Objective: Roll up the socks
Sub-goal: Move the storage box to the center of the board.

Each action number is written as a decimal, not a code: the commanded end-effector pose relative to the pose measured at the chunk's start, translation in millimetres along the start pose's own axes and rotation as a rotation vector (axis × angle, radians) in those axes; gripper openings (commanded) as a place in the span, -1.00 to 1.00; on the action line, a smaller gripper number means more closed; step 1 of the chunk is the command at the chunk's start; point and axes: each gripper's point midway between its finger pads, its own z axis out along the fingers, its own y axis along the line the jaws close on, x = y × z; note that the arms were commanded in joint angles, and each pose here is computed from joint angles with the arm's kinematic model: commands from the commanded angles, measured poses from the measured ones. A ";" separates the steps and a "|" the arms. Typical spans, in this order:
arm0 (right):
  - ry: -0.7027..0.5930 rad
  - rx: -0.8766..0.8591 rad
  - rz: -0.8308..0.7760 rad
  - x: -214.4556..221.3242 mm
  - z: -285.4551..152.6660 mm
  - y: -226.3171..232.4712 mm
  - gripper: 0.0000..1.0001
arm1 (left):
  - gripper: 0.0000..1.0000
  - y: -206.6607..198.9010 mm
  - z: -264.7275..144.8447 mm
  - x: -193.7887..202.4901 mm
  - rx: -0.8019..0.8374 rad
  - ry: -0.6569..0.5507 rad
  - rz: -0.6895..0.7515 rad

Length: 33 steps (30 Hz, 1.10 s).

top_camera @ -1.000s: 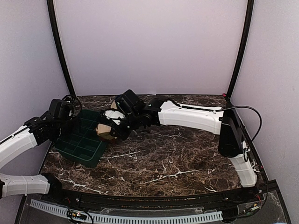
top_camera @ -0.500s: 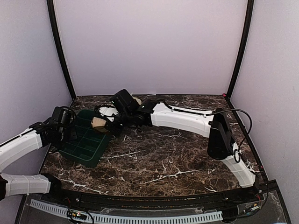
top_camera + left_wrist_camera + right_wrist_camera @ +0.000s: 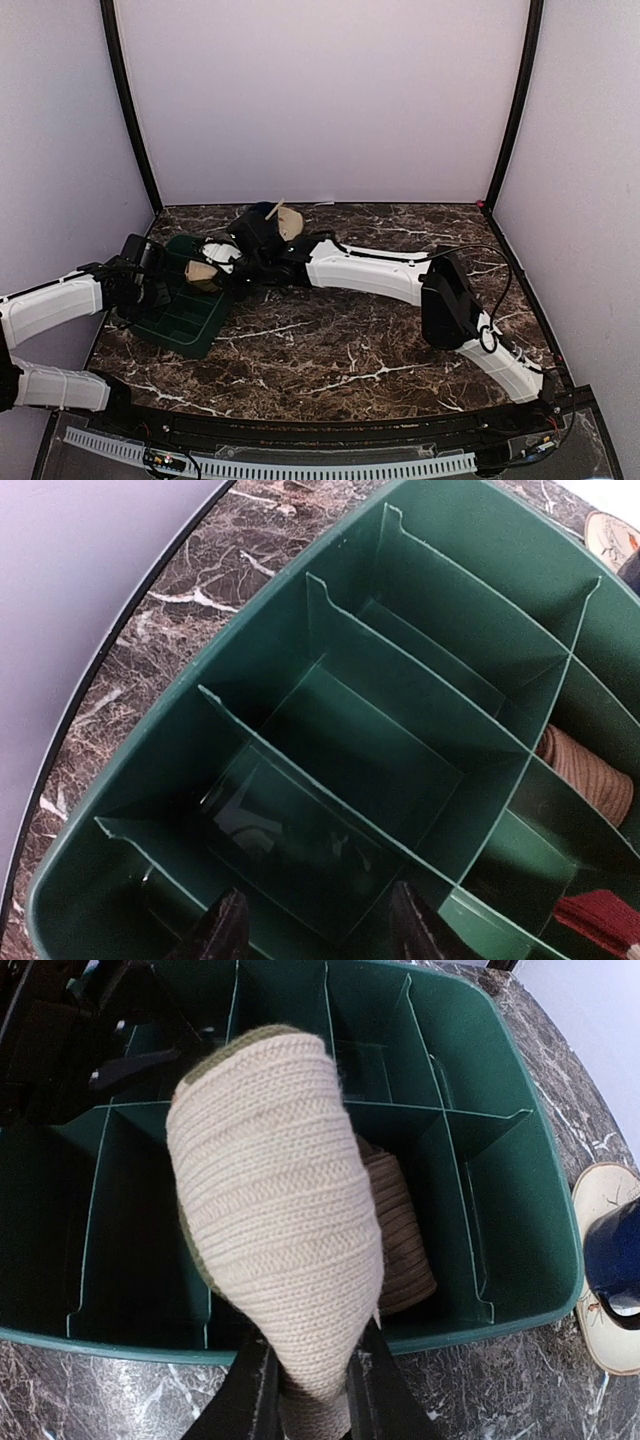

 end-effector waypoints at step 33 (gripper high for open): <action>0.379 0.037 0.027 125.2 -59.7 7.2 -1.00 | 0.02 -25.7 -27.7 -35.0 0.174 -0.070 0.043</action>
